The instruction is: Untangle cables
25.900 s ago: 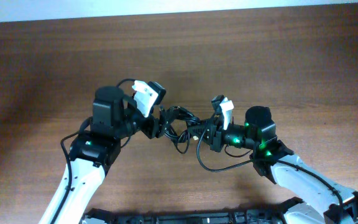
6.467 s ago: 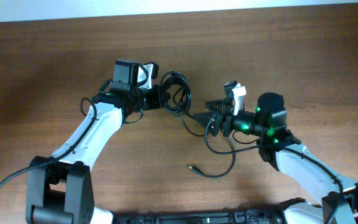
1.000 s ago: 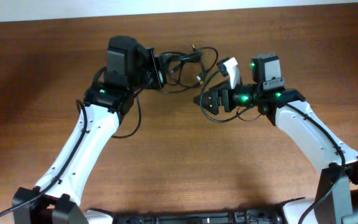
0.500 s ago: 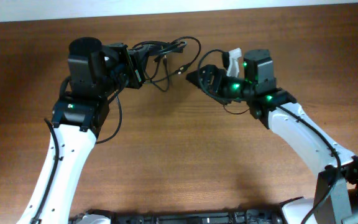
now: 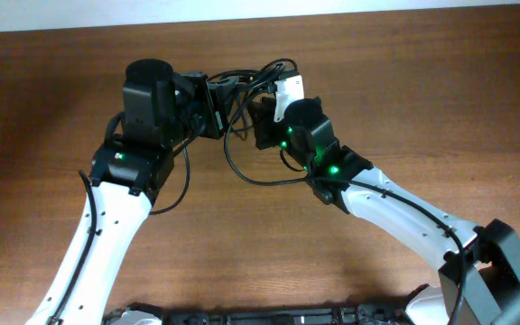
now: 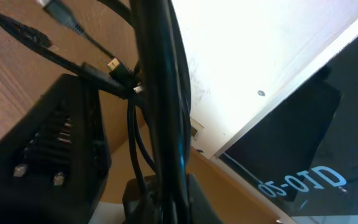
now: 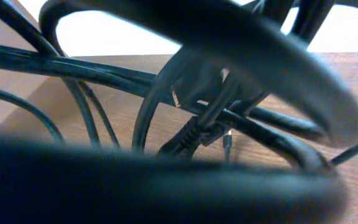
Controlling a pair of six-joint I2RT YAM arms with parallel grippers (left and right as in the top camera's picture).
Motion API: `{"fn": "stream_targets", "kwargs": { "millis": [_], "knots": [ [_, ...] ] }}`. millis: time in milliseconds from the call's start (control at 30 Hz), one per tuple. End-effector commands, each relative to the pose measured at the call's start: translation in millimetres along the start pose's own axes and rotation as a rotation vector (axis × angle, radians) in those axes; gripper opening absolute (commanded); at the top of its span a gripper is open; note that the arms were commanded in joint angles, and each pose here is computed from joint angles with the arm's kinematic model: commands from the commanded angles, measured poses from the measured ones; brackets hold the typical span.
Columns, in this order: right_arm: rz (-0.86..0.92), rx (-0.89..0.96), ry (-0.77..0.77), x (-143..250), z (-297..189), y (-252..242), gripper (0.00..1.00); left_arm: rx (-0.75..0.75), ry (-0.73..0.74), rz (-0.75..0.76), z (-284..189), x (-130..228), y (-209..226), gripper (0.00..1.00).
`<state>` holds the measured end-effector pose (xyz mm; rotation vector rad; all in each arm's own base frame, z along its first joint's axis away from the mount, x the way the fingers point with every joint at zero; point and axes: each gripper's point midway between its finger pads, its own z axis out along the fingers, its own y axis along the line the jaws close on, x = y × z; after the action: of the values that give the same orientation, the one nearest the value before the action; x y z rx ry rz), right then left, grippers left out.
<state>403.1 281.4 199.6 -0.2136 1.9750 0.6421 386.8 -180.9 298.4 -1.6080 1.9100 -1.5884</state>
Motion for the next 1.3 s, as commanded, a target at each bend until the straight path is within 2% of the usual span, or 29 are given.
{"fn": "stream_targets", "kwargs": {
  "millis": [0,33,67,133,167,267,400,500,600,667,767,867,900,933,967,1000,1033,1133,1200,1267],
  "knots": [
    [-0.014,-0.101,0.025,4.0,3.1,19.1,0.29,0.011,0.085,-0.041,-9.0,24.3,-6.2,0.00],
    [-0.014,-0.150,0.046,7.8,1.9,27.4,0.29,0.032,0.080,-0.035,-9.0,23.9,-11.0,0.00],
    [-0.013,-0.216,0.091,16.8,-0.7,38.0,0.47,0.065,0.025,-0.033,-8.9,14.6,-17.3,0.00],
    [-0.008,-0.262,0.150,26.1,-8.7,45.7,0.57,0.132,-0.095,-0.041,-12.9,-10.6,-30.9,0.00],
    [-0.005,-0.295,0.179,30.0,-14.1,51.4,0.59,0.159,-0.100,-0.040,-15.3,-14.5,-38.2,0.00],
    [-0.001,-0.302,0.216,37.3,-17.4,51.7,0.60,0.297,-0.038,0.011,-21.9,1.9,-72.2,0.00],
    [-0.024,-0.271,0.001,-10.4,-10.5,52.0,0.60,0.246,0.054,0.029,-15.6,27.5,-59.6,0.00],
    [-0.027,-0.266,-0.050,-16.6,-1.9,50.5,0.59,0.230,0.082,0.039,-12.2,40.5,-53.8,0.00],
    [-0.015,-0.116,-0.101,-23.8,4.5,24.5,0.49,0.219,0.104,0.045,-11.0,47.4,-50.4,0.00],
    [-0.010,-0.040,-0.129,-28.5,5.1,11.5,0.49,0.212,0.119,0.048,-10.4,51.7,-48.4,0.00],
    [-0.008,-0.027,-0.140,-30.7,5.2,8.6,0.49,0.186,0.172,0.057,-9.9,63.5,-42.6,0.00],
    [0.001,0.090,-0.195,-40.2,3.5,-11.4,0.47,0.165,0.211,0.070,-7.5,79.9,-34.4,0.00],
    [0.003,0.112,-0.203,-41.9,2.9,-16.7,0.31,0.160,0.219,0.071,-7.6,81.7,-33.3,0.00],
    [0.003,0.121,-0.189,-39.1,3.4,-20.0,0.10,0.166,0.208,0.069,-7.6,79.2,-34.8,0.00],
    [0.002,0.126,-0.170,-34.9,4.0,-21.9,0.04,0.174,0.202,0.068,-8.2,76.2,-37.2,0.00],
    [-0.001,0.135,-0.142,-28.1,4.8,-24.3,0.04,0.186,0.194,0.067,-9.2,73.0,-40.7,0.00],
    [-0.009,0.104,-0.046,-6.6,7.1,-21.1,0.04,0.209,0.149,0.057,-10.5,59.7,-47.5,0.00],
    [0.001,-0.197,0.212,47.2,0.5,28.8,0.04,0.250,-0.090,-0.008,-17.3,-5.2,-58.6,0.00],
    [0.008,-0.345,0.324,70.5,-12.0,57.7,0.04,0.242,-0.178,-0.029,-18.6,-23.6,-54.3,0.00],
    [0.022,-0.330,0.423,93.9,-19.1,56.3,0.04,0.251,-0.321,-0.048,-24.2,-49.2,-51.2,0.00]
  ]
}}
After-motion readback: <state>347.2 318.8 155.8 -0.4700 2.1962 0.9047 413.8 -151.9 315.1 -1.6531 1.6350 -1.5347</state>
